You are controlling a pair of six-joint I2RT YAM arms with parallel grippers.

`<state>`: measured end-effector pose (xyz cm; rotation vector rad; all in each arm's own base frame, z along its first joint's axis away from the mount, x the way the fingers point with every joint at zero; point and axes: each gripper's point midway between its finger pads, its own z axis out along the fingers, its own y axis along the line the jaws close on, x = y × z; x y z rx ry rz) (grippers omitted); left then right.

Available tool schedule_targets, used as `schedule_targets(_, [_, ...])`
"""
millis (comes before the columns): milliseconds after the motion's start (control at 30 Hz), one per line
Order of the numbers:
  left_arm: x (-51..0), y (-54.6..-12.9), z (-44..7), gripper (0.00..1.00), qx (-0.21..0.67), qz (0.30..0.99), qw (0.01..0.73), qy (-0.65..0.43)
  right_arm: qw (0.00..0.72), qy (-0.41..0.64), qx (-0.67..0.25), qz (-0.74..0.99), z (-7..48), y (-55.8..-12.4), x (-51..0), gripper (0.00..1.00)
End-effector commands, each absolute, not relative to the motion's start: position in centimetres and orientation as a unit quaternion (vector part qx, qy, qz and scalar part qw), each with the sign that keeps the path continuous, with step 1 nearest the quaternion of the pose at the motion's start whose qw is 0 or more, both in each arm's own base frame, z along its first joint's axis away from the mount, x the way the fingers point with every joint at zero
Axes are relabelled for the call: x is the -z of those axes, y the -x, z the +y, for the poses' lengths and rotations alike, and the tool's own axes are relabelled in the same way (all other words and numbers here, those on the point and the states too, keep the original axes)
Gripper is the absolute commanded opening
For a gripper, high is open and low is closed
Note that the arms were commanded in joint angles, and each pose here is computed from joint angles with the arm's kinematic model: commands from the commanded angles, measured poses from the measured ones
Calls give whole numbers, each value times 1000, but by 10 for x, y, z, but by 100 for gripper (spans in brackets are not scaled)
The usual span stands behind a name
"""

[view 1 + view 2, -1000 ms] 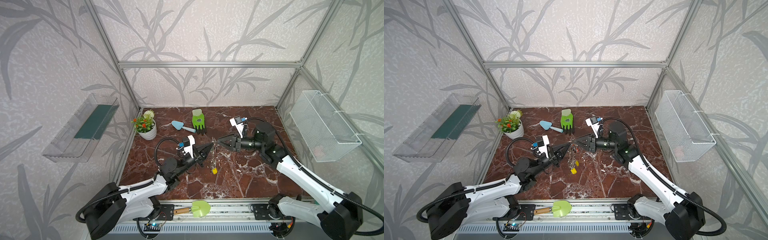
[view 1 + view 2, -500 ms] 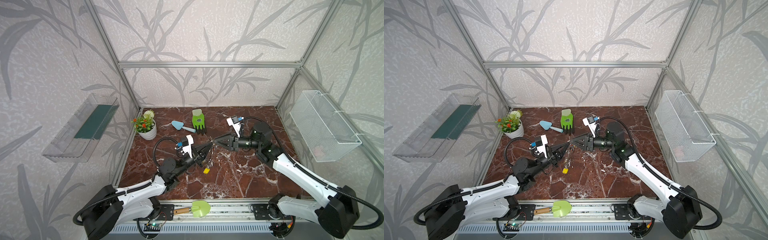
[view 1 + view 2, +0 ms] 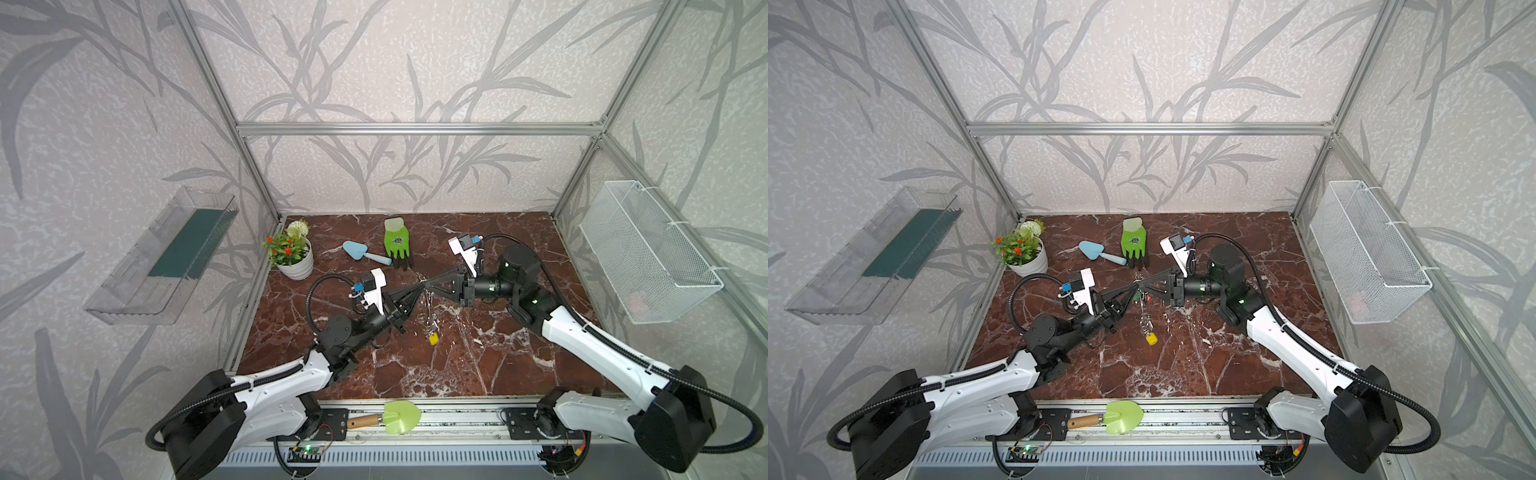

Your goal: Put the keys on the keyring

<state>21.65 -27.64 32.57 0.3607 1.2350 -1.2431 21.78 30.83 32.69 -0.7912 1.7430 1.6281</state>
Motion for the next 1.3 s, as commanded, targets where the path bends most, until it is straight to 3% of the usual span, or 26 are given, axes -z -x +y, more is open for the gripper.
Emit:
schedule_targets(0, [-351, -206, -271, 0, 555, 498, 647, -161, 298, 306, -624, 654, 310, -211, -327, 0])
schedule_targets(333, [-333, -211, -263, 3, 508, 582, 615, -161, 334, 315, -576, 677, 306, -222, -322, 0])
schedule_targets(733, [-321, -184, -245, 46, 405, 700, 518, -280, 357, 339, -534, 687, 302, -225, -318, 0])
schedule_targets(1033, [-320, -175, -255, 53, 361, 704, 425, -440, 354, 373, -543, 664, 299, -206, -325, 0])
schedule_targets(1267, [-326, -184, -269, 48, 373, 675, 396, -498, 348, 393, -547, 652, 300, -193, -327, 0])
